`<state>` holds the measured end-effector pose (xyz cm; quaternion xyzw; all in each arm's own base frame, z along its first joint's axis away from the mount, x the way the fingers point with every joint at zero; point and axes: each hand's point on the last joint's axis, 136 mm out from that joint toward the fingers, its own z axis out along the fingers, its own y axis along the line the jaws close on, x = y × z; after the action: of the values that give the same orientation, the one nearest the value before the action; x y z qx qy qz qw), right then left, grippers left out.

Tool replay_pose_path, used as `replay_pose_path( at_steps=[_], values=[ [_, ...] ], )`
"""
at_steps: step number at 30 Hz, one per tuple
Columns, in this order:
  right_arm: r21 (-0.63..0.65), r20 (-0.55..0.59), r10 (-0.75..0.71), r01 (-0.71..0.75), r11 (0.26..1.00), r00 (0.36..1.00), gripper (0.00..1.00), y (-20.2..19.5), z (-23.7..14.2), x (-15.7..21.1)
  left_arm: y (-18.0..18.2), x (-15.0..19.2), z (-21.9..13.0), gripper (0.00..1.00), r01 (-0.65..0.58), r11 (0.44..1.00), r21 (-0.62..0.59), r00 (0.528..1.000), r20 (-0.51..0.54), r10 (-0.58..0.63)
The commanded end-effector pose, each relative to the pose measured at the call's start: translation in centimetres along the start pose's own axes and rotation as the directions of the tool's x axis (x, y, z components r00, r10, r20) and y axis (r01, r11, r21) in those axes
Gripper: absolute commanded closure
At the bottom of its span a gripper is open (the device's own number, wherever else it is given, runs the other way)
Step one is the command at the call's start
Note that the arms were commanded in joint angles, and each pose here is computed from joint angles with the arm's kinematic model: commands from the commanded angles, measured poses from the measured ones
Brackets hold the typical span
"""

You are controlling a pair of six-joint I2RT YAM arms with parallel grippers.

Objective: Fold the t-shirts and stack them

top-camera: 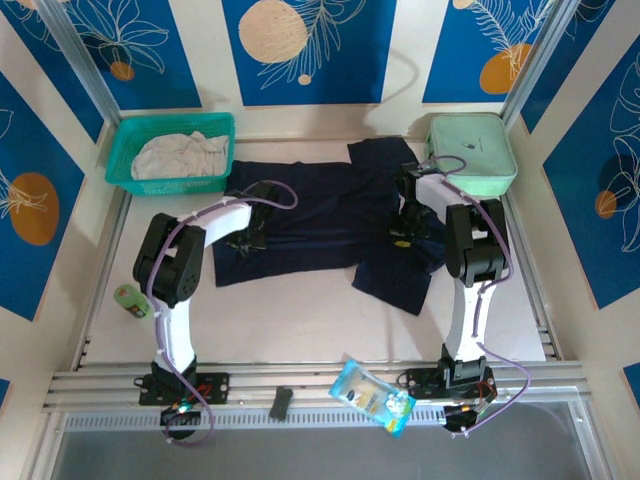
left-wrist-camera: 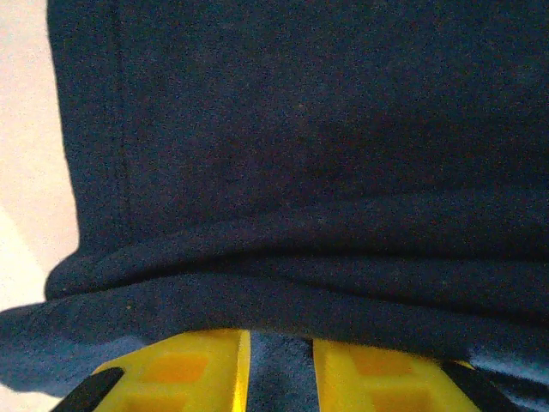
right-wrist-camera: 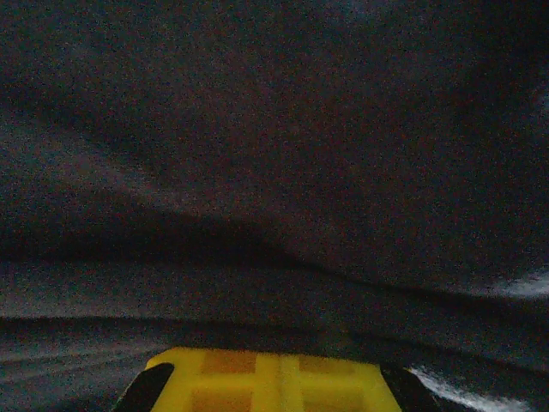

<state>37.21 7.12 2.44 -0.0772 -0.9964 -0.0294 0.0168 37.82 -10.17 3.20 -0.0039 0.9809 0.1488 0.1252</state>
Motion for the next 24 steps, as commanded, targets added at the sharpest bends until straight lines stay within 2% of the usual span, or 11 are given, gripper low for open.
replay_pose_path(
  at_steps=[1, 5, 8, 13, 18, 24],
  values=[
    [-0.084, 0.114, -0.047, 0.057, 0.995, 0.992, 1.0, 1.5, -5.2, -0.8, 1.2, -2.2, -4.6, 0.68, -0.002, 0.999, 0.036, 0.997, 0.078, -0.001],
    [-0.126, 0.2, -0.084, 0.11, 0.986, 0.976, 0.96, 2.5, -9.2, -2.8, 1.7, -4.9, -7.5, 0.61, -0.015, 0.999, 0.042, 0.99, 0.143, 0.009],
    [-0.128, 0.242, -0.124, 0.158, 0.979, 0.962, 0.93, 3.1, -9.8, -5.5, 1.5, -7.1, -7.7, 0.58, -0.006, 0.999, 0.048, 0.985, 0.172, -0.002],
    [-0.11, 0.355, -0.159, 0.209, 0.972, 0.921, 0.93, 3.5, -8.7, -12.4, 0.7, -12.0, -5.9, 0.57, 0.059, 0.995, 0.077, 0.969, 0.234, -0.076],
    [-0.06, 0.415, -0.181, 0.225, 0.972, 0.892, 1.0, 3.2, -5.9, -19.0, -0.3, -16.7, -3.9, 0.58, 0.079, 0.994, 0.077, 0.95, 0.296, -0.098],
    [-0.006, 0.445, -0.2, 0.226, 0.974, 0.873, 1.0, 2.1, -3.3, -23.2, -0.4, -19.5, -1.0, 0.59, 0.106, 0.993, 0.048, 0.94, 0.32, -0.115]
  ],
)
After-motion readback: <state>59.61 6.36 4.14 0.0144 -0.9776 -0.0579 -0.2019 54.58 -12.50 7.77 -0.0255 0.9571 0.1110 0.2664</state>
